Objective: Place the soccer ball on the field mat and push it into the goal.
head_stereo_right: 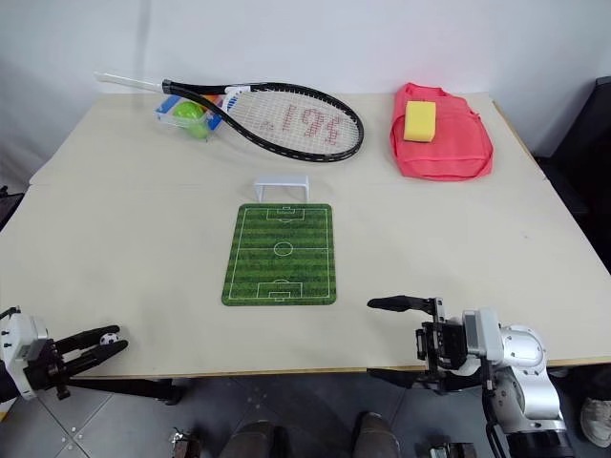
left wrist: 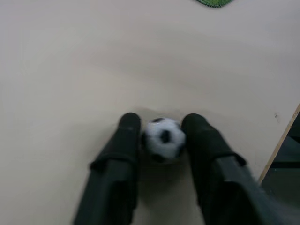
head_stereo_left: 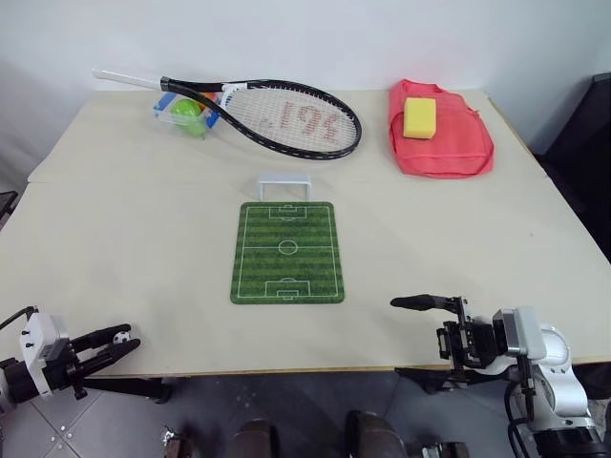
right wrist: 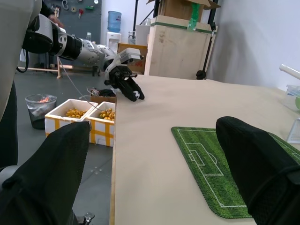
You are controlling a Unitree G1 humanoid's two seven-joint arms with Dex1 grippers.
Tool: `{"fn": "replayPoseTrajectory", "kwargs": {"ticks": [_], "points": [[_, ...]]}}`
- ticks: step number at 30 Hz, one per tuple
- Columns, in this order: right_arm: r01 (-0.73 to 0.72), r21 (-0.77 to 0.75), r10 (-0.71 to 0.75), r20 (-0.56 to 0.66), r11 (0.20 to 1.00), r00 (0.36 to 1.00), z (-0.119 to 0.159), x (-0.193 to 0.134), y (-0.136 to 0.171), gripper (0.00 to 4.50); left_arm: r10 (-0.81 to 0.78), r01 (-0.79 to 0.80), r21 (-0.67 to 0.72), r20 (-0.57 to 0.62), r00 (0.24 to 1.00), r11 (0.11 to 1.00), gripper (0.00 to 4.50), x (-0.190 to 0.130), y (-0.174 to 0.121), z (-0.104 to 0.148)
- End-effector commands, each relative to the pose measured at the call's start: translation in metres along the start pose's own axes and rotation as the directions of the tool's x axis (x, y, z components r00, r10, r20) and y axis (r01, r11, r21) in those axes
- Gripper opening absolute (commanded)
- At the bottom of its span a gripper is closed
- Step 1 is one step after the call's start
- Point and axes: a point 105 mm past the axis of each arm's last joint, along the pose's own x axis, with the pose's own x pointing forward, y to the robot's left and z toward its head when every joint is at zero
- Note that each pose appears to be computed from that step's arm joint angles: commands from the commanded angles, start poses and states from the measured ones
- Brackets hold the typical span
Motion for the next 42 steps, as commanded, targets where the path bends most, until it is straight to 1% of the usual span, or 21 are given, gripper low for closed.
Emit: {"fn": "replayPoseTrajectory", "kwargs": {"ticks": [1,3,6,8,9,10,11,16,19,22,30,33,40,42], "points": [[-0.013,-0.067,0.012,-0.02,0.998,1.0,0.009,-0.004,-0.002,4.5,-0.048,0.043,0.068,0.082,0.995,0.997,0.86,0.014,-0.001,0.03],[-0.005,-0.087,0.002,-0.037,0.996,0.999,0.01,-0.008,-0.004,4.5,-0.107,0.094,0.112,0.119,0.987,0.989,0.86,0.028,-0.005,0.05],[0.01,-0.075,-0.014,-0.054,0.997,0.998,0.011,-0.014,-0.006,4.5,-0.196,0.168,0.171,0.162,0.967,0.971,0.86,0.049,-0.015,0.079],[0.034,-0.072,-0.04,-0.091,0.997,0.995,0.012,-0.025,-0.01,4.5,-0.32,0.267,0.259,0.192,0.928,0.928,0.86,0.084,-0.03,0.115],[0.058,-0.074,-0.066,-0.111,0.996,0.992,0.013,-0.033,-0.014,4.5,-0.373,0.314,0.298,0.166,0.913,0.901,0.86,0.104,-0.04,0.127],[0.074,-0.076,-0.084,-0.135,0.994,0.987,0.014,-0.041,-0.017,4.5,-0.422,0.358,0.331,0.143,0.895,0.873,0.86,0.12,-0.049,0.135],[0.082,-0.086,-0.095,-0.151,0.993,0.984,0.015,-0.045,-0.019,4.5,-0.452,0.387,0.35,0.123,0.884,0.853,0.86,0.13,-0.055,0.138],[0.11,-0.07,-0.122,-0.197,0.991,0.973,0.017,-0.058,-0.02,4.5,-0.531,0.464,0.385,0.084,0.843,0.798,0.86,0.177,-0.072,0.143],[0.123,-0.063,-0.134,-0.203,0.99,0.97,0.018,-0.057,-0.017,4.5,-0.566,0.508,0.415,0.019,0.824,0.755,0.86,0.2,-0.078,0.137],[0.155,-0.075,-0.167,-0.197,0.985,0.966,0.022,-0.054,-0.017,4.5,-0.564,0.511,0.42,0.001,0.826,0.75,0.86,0.216,-0.077,0.133],[0.192,-0.08,-0.204,-0.185,0.978,0.961,0.027,-0.04,-0.007,4.5,-0.589,0.539,0.409,-0.004,0.808,0.736,0.86,0.226,-0.078,0.121],[0.21,-0.086,-0.222,-0.176,0.974,0.959,0.029,-0.035,-0.008,4.5,-0.599,0.561,0.418,-0.05,0.799,0.714,0.86,0.231,-0.081,0.109],[0.213,-0.079,-0.224,-0.162,0.974,0.961,0.031,-0.026,-0.008,4.5,-0.598,0.554,0.383,-0.005,0.801,0.739,0.86,0.239,-0.084,0.109],[0.213,-0.075,-0.222,-0.157,0.974,0.962,0.03,-0.023,-0.007,4.5,-0.588,0.538,0.391,0.011,0.808,0.747,1.58,0.241,-0.084,0.111]]}}
